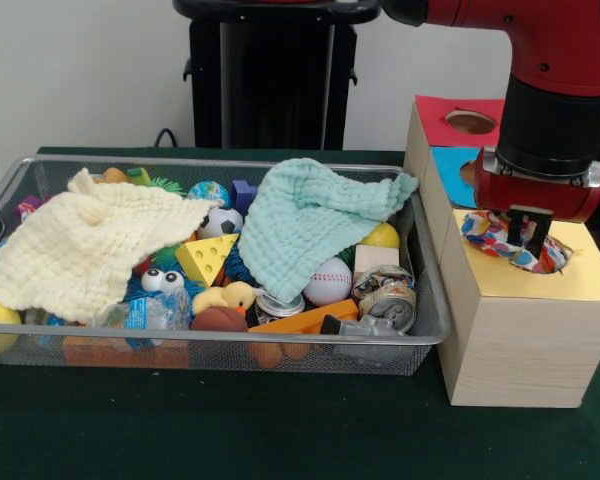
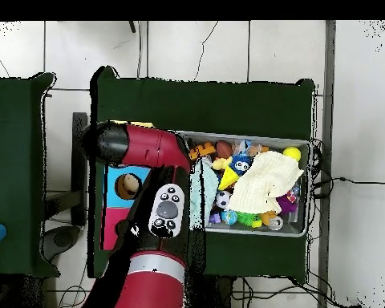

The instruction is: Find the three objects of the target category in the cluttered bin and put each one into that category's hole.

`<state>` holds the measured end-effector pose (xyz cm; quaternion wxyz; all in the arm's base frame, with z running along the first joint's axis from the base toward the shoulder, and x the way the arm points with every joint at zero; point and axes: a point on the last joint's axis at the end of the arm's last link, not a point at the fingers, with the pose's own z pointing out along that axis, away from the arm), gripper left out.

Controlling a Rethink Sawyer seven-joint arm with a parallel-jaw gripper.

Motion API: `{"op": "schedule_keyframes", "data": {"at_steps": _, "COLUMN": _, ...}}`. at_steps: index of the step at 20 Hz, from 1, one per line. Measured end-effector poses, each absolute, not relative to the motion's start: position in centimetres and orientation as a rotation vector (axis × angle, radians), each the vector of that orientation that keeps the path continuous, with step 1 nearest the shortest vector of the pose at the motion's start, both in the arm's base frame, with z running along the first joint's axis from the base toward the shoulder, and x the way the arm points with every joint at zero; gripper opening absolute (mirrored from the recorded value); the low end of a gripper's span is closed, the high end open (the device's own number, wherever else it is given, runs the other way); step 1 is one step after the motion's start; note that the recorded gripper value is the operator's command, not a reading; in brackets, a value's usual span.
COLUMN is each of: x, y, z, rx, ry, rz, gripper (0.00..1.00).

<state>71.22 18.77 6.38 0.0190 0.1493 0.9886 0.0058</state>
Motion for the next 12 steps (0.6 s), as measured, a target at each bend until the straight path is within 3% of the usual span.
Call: {"op": "schedule_keyframes", "data": {"at_steps": 12, "x": 71.0, "y": 18.7, "z": 7.8, "rx": 0.475, "ry": 3.061, "rz": 0.028, "gripper": 0.00}}
